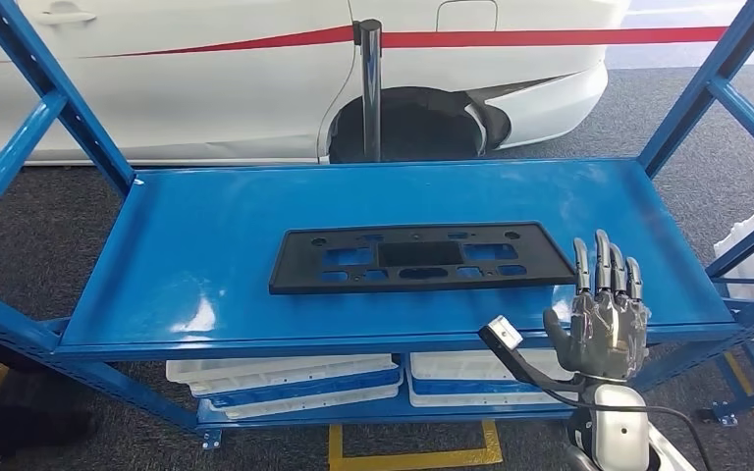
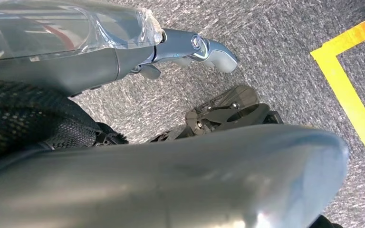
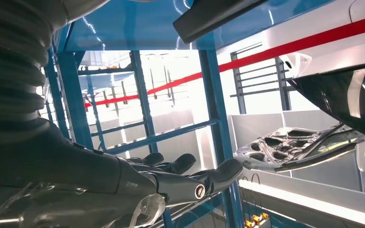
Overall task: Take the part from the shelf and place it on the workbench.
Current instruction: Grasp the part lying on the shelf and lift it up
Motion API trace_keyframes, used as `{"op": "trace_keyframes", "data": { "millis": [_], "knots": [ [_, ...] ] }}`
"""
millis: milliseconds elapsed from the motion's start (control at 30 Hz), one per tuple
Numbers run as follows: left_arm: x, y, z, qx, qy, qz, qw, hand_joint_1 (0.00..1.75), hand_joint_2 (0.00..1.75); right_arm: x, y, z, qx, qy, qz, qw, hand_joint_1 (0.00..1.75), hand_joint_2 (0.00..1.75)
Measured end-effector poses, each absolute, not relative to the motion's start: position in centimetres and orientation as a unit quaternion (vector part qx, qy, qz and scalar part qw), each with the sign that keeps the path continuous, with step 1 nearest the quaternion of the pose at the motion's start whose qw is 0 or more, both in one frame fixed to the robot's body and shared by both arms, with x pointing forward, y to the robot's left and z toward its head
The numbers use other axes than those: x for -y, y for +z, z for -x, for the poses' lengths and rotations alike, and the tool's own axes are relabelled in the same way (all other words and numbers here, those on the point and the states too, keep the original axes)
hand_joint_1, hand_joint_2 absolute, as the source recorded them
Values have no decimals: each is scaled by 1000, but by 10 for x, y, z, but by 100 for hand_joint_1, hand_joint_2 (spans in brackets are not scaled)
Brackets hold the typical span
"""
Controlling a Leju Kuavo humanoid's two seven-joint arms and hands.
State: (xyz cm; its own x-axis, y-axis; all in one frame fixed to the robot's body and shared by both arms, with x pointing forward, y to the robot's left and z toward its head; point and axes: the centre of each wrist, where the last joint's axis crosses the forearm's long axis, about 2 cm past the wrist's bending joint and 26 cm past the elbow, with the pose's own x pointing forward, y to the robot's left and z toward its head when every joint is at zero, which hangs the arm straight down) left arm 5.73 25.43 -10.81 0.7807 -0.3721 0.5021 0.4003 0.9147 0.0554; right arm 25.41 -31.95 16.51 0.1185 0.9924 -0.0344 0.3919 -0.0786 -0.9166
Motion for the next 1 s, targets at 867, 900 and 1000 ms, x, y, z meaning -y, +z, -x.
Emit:
{"op": "trace_keyframes", "data": {
  "millis": [867,900,1000],
  "knots": [
    [-254,-108,-60,264,-218,32,939,0,0,199,137,-243,624,539,474,308,0,175],
    [-254,-108,-60,264,-219,32,939,0,0,196,137,-244,627,538,472,308,0,175],
    [-254,-108,-61,264,-222,33,938,0,0,191,134,-245,632,536,468,308,0,175]
  ]
}}
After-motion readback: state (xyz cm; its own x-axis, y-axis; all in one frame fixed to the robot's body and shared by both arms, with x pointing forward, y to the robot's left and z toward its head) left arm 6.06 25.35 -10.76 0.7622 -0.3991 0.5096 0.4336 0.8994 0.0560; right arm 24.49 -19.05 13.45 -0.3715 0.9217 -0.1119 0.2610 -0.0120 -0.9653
